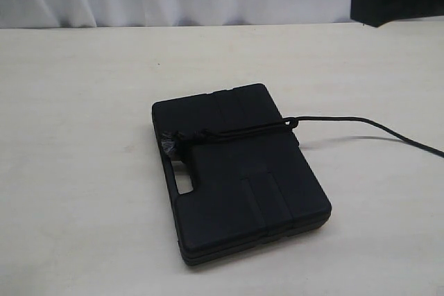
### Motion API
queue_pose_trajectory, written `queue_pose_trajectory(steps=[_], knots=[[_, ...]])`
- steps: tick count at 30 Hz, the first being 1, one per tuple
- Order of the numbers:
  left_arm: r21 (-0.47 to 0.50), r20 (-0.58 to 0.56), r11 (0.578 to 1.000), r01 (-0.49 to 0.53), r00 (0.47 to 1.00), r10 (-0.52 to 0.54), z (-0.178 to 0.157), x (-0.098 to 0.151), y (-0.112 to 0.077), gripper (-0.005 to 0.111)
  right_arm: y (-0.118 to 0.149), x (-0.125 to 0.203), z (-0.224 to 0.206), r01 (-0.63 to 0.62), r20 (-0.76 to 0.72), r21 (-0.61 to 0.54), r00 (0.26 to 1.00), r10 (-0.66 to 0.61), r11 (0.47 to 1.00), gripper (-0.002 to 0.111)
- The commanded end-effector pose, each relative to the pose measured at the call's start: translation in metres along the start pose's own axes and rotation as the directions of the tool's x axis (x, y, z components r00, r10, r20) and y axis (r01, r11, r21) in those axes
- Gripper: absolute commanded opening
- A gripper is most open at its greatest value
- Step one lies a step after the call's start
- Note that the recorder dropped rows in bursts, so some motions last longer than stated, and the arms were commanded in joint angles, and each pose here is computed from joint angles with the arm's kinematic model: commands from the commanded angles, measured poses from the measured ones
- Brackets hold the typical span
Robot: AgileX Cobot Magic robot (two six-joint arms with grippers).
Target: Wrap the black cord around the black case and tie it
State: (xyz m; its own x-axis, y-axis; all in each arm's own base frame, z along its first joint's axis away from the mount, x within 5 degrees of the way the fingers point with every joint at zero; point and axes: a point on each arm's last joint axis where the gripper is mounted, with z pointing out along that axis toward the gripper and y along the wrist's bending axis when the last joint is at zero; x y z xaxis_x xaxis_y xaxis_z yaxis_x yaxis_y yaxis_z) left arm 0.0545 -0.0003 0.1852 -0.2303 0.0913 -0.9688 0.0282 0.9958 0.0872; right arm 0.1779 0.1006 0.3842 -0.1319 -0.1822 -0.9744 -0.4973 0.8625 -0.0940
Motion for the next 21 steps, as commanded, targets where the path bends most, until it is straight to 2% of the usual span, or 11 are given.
queue_pose_trajectory(steps=[1, 4, 7, 11, 14, 17, 21], knots=[[0.0, 0.006, 1.0, 0.009, 1.0, -0.009, 0.0, 0.001, 0.0, 0.0, 0.0, 0.001, -0.004, -0.002, 0.005, -0.002, 1.0, 0.002, 1.0, 0.004], [0.0, 0.006, 1.0, 0.009, 1.0, -0.009, 0.0, 0.001, 0.0, 0.0, 0.001, 0.01, -0.015, 0.016, 0.044, 0.001, 0.999, -0.016, 1.0, 0.004], [0.0, 0.006, 1.0, 0.009, 1.0, -0.009, 0.0, 0.001, 0.0, 0.0, 0.003, 0.02, -0.031, 0.086, 0.201, 0.014, 0.976, -0.087, 0.996, 0.004], [0.0, 0.006, 1.0, 0.009, 1.0, -0.009, 0.0, 0.001, 0.0, 0.0, 0.01, 0.043, -0.061, 0.198, 0.497, 0.085, 0.841, -0.213, 0.977, 0.004], [0.0, 0.006, 1.0, 0.009, 1.0, -0.009, 0.0, 0.001, 0.0, 0.0, 0.007, 0.068, -0.081, 0.156, 0.592, 0.161, 0.775, -0.222, 0.975, 0.004], [0.0, 0.006, 1.0, 0.009, 1.0, -0.009, 0.0, 0.001, 0.0, 0.0, 0.0, 0.094, -0.093, 0.068, 0.595, 0.212, 0.782, -0.185, 0.975, 0.004], [-0.001, 0.008, 1.0, 0.007, 1.0, -0.007, 0.0, 0.0, 0.0, 0.0, -0.006, 0.115, -0.107, 0.018, 0.593, 0.302, 0.779, -0.202, 0.953, 0.004]])
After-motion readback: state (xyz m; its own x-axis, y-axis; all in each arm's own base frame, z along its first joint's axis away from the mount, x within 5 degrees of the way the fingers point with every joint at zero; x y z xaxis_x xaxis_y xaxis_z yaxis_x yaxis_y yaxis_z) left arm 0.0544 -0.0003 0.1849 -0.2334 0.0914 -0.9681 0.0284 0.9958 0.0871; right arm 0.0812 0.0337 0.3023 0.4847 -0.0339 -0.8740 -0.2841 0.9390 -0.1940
